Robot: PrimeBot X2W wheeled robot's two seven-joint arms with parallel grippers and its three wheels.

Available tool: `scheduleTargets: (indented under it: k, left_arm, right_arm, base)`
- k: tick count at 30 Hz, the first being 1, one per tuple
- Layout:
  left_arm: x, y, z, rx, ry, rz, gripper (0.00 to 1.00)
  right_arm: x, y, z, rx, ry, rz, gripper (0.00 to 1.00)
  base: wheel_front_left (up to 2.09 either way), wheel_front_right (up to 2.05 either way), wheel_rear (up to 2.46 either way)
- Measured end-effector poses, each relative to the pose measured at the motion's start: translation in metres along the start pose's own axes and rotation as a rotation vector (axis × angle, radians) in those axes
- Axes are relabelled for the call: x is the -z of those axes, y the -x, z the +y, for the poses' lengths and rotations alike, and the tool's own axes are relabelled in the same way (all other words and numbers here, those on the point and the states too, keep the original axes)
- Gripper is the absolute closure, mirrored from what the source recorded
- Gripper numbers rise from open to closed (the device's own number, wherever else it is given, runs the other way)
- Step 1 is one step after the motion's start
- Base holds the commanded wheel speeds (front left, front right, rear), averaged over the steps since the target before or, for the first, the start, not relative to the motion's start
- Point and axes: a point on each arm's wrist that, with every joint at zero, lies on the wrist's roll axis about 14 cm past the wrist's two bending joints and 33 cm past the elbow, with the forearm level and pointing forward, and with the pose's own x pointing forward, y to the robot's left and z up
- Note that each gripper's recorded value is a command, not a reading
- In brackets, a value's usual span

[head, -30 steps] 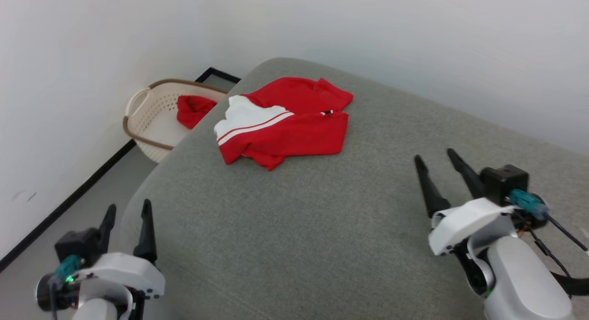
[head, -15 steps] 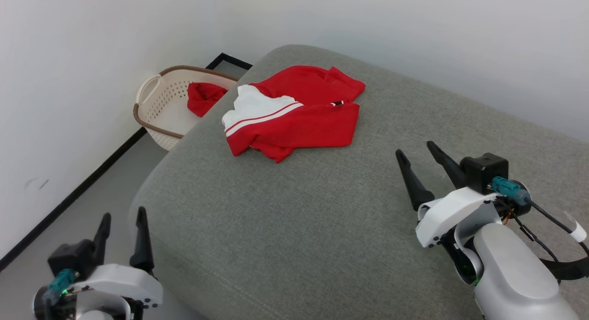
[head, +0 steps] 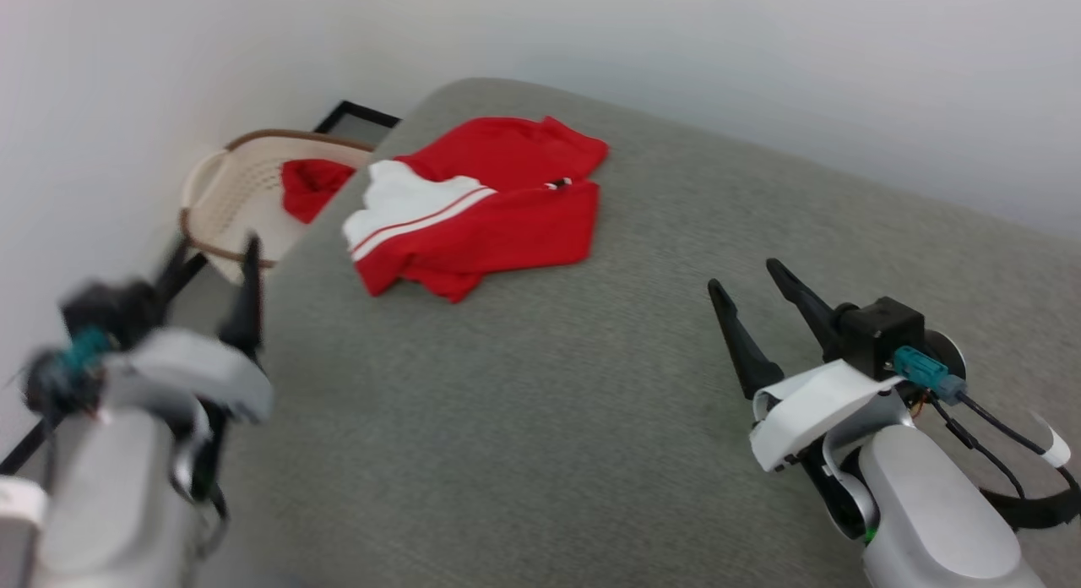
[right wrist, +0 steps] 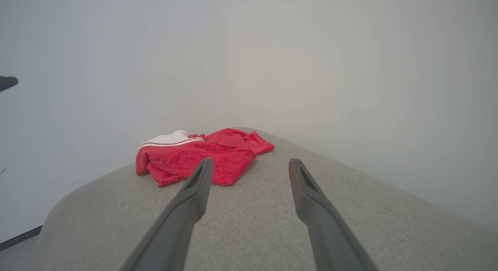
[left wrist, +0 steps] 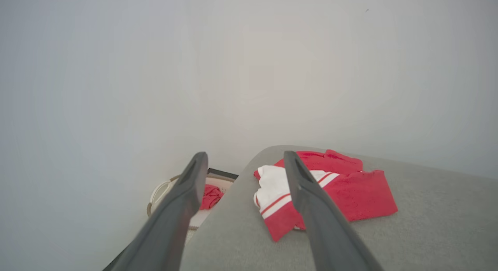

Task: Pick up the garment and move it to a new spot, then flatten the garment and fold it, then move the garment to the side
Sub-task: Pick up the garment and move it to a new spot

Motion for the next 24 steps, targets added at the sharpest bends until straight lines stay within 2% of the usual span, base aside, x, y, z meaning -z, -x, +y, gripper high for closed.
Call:
scheduleTargets:
  k: [5, 10, 16, 20, 24]
  left_arm:
    - [-0.034, -0.053, -0.017, 0.081, -0.054, -0.043, 0.00]
    - [-0.036, -0.106, -0.039, 0.148, -0.097, 0.025, 0.00]
    - [0.008, -0.153, -0.081, 0.228, -0.100, 0.251, 0.00]
    - [0.063, -0.158, -0.109, 0.286, -0.073, 0.499, 0.00]
    - [0.110, -0.153, -0.122, 0.311, -0.056, 0.731, 0.00]
  right_arm:
    - [-0.012, 0.007, -0.010, 0.020, 0.033, -0.036, 0.00]
    - [-0.006, 0.020, -0.026, 0.059, 0.037, -0.035, 0.00]
    - [0.006, 0.039, -0.059, 0.139, 0.031, -0.018, 0.00]
    - [0.016, 0.051, -0.075, 0.185, 0.028, 0.003, 0.00]
    - [0.024, 0.061, -0.087, 0.218, 0.025, 0.023, 0.00]
  base:
    - [0.00, 0.00, 0.00]
    - [0.00, 0.00, 0.00]
    - [0.00, 0.00, 0.00]
    - [0.00, 0.00, 0.00]
    - [0.00, 0.00, 0.00]
